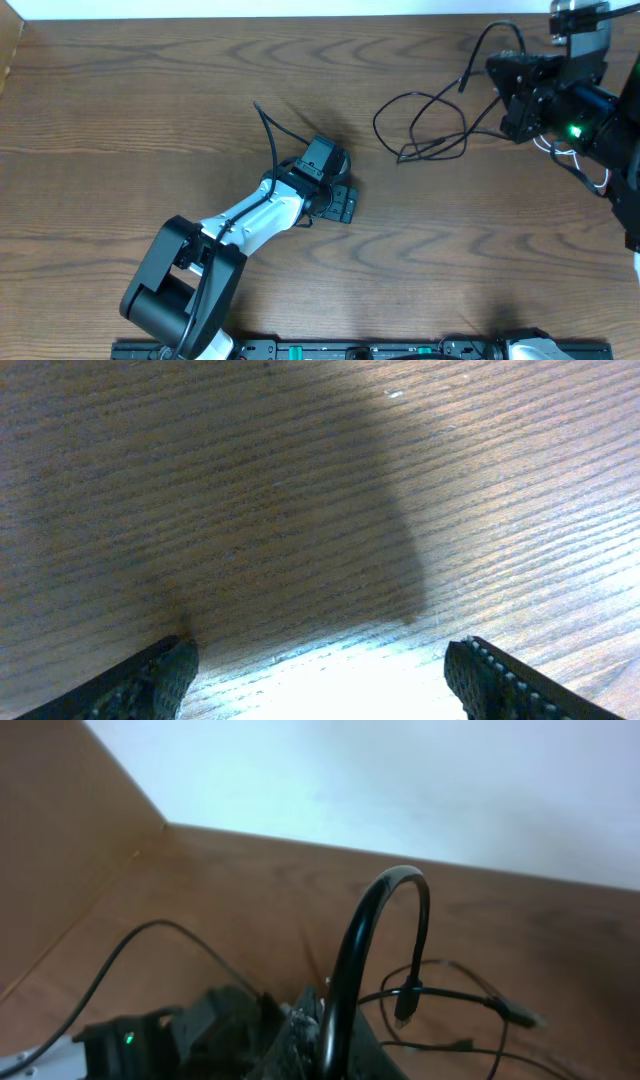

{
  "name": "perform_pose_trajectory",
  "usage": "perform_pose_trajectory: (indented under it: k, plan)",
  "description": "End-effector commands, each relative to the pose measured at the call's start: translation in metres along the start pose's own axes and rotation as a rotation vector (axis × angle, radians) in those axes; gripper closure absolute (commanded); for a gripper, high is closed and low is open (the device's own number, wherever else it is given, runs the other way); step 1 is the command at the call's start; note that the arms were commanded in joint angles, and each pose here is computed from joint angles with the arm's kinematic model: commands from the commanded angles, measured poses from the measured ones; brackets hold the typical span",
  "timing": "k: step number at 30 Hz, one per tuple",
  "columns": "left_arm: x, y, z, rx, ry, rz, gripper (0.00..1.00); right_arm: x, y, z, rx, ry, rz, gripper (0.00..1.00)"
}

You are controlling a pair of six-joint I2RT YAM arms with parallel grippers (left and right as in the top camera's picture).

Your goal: Untangle cables

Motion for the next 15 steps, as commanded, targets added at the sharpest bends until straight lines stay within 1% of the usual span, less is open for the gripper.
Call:
perform_pose_trajectory:
  k: [1, 2, 3, 5, 12, 15]
  plan:
    - [0.018, -0.014, 0.003, 0.033, 0.025, 0.084, 0.05, 0.009, -0.004, 0.003, -0.056, 0.042, 0.069, 0.99]
    - [0.017, -0.014, -0.002, 0.080, 0.001, 0.083, 0.05, 0.014, -0.006, -0.002, -0.024, 0.030, 0.096, 0.99]
    - [0.015, -0.013, -0.013, 0.188, -0.068, 0.073, 0.05, 0.024, -0.012, -0.013, 0.053, 0.003, 0.161, 0.99]
    - [0.011, -0.011, -0.022, 0.270, -0.107, 0.055, 0.05, 0.035, -0.019, -0.021, 0.091, -0.026, 0.236, 0.99]
    - [-0.002, -0.002, -0.046, 0.503, -0.183, -0.023, 0.03, 0.069, -0.048, -0.038, 0.108, -0.125, 0.477, 0.99]
    - [-0.008, 0.003, -0.055, 0.587, -0.209, -0.059, 0.02, 0.078, -0.060, -0.037, 0.052, -0.170, 0.543, 0.99]
Point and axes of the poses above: each gripper's point midway between its finger pads, its own y axis back along the fingers, its own z axis along the line the jaws close on, x = y × z, the point moved 7 cm from there along y, back along the fingers, and after that the axes turned 1 degree about -y, right-handed, at the moved point
